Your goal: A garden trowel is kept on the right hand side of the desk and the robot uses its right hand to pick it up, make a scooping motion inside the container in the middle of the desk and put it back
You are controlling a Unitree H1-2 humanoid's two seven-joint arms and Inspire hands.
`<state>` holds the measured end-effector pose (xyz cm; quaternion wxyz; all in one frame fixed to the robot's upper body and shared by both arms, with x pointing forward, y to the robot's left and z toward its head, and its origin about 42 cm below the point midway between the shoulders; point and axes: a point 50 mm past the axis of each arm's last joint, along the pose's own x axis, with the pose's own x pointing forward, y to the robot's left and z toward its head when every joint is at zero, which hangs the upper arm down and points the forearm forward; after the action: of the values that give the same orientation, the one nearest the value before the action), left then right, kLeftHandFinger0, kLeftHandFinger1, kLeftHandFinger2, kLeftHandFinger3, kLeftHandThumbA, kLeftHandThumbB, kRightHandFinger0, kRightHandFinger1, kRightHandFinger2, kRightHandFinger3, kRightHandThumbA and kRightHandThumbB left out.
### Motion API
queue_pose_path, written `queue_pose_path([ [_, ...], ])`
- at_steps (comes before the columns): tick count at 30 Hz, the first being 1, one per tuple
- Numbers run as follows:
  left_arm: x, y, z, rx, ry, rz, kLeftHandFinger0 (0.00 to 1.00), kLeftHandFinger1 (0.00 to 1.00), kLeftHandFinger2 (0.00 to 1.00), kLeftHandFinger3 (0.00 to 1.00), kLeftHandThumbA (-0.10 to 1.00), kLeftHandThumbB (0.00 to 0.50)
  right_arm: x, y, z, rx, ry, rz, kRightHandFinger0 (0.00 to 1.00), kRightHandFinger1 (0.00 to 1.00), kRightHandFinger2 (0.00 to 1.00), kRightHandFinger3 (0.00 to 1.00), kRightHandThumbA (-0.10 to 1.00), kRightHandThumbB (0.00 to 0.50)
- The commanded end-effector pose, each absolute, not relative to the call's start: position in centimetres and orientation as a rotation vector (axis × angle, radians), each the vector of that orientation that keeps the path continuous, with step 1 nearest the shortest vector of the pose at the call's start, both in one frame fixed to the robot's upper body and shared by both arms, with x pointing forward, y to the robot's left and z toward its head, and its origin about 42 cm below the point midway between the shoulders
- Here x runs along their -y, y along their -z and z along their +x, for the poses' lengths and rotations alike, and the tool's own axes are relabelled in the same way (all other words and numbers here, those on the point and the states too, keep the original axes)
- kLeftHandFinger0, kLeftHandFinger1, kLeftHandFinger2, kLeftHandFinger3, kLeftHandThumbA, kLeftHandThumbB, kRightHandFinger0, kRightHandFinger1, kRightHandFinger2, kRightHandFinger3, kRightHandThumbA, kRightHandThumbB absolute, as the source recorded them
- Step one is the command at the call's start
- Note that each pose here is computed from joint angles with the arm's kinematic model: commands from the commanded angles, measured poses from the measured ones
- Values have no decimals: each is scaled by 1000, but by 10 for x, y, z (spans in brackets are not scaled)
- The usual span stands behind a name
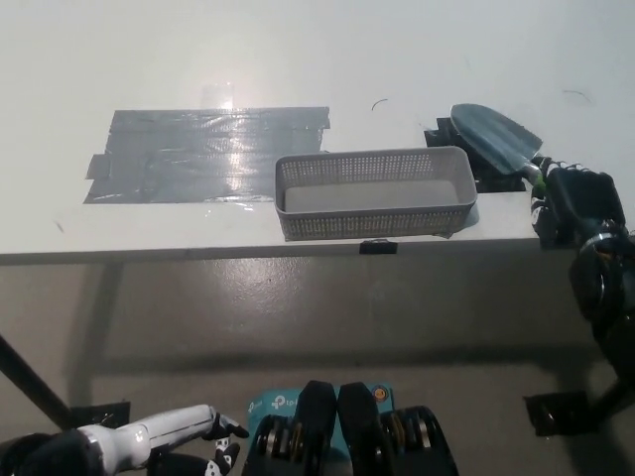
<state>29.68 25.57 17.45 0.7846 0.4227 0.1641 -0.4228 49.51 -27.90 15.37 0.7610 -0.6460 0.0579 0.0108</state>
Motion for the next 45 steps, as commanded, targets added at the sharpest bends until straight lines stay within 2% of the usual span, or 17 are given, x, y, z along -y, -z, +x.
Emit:
queue_pose_path([
  [1, -258, -188, 299, -328, 903, 930, 1000, 1000, 902, 1000, 1000, 500, 292, -84, 453, -218, -106, -1363, 0, 213, 381, 733, -100, 0],
  [2, -258, -189, 299, -328, 903, 927, 1000, 1000, 905, 1000, 1000, 500, 293, -84, 454, -225, -106, -1361, 0, 184, 384, 660, -100, 0],
  [3, -259, -189, 300, -329, 905, 927, 1000, 992, 914, 1000, 1000, 500, 293, -83, 454, -212, -107, -1364, 0, 163, 391, 368, -100, 0],
  [5, -259, -190, 300, -329, 904, 930, 1000, 1000, 912, 1000, 1000, 500, 295, -82, 454, -190, -94, -1357, 0, 195, 477, 220, -100, 0],
  [6, -260, -190, 301, -331, 903, 938, 1000, 1000, 915, 1000, 1000, 500, 297, -83, 454, -191, -85, -1355, 0, 220, 519, 20, -100, 0],
  [10, -262, -192, 300, -338, 910, 946, 1000, 1000, 924, 1000, 1000, 500, 301, -81, 453, -159, -68, -1352, 0, 230, 564, 192, -100, 0],
  [18, -262, -195, 303, -341, 922, 955, 1000, 989, 939, 1000, 1000, 494, 322, -113, 471, -67, -55, -1437, 0, 217, 540, 140, -100, 0],
  [19, -262, -195, 303, -342, 921, 963, 1000, 1000, 942, 1000, 1000, 496, 332, -135, 481, -27, -63, -1501, 0, 178, 468, 442, -100, 22],
  [20, -262, -196, 302, -342, 921, 966, 1000, 1000, 943, 1000, 1000, 495, 339, -150, 487, 1, -64, -1546, 0, 137, 410, 539, -100, 11],
  [23, -265, -195, 302, -357, 921, 963, 1000, 1000, 963, 1000, 1000, 500, 354, -185, 499, 39, -83, -1605, 0, 0, 180, 413, -100, 0],
  [25, -265, -195, 301, -357, 926, 962, 1000, 1000, 958, 1000, 1000, 497, 364, -212, 507, 58, -68, -1663, 0, 2, 201, 382, -100, 0],
  [26, -265, -195, 301, -357, 928, 966, 1000, 1000, 957, 1000, 1000, 499, 371, -223, 510, 84, -58, -1676, 0, 7, 205, 236, -100, 0],
  [28, -266, -193, 300, -365, 922, 952, 1000, 1000, 953, 1000, 1000, 500, 381, -244, 514, 131, -40, -1691, 0, 133, 402, 86, -100, 0],
  [29, -266, -193, 300, -366, 922, 952, 1000, 1000, 952, 1000, 1000, 500, 381, -244, 514, 131, -42, -1691, 0, 212, 512, 106, -100, 0],
  [32, -268, -190, 299, -379, 924, 942, 1000, 999, 945, 1000, 1000, 500, 391, -271, 520, 181, -8, -1718, 0, 156, 444, 242, -100, 0],
  [37, -271, -188, 295, -392, 925, 935, 1000, 1000, 952, 1000, 1000, 498, 394, -295, 517, 222, -8, -1741, 0, 37, 318, 13, -100, 0],
  [45, -274, -183, 289, -416, 922, 940, 1000, 1000, 956, 1000, 1000, 500, 386, -306, 510, 338, -23, -1750, 0, 10, 324, 7, -100, 29],
])
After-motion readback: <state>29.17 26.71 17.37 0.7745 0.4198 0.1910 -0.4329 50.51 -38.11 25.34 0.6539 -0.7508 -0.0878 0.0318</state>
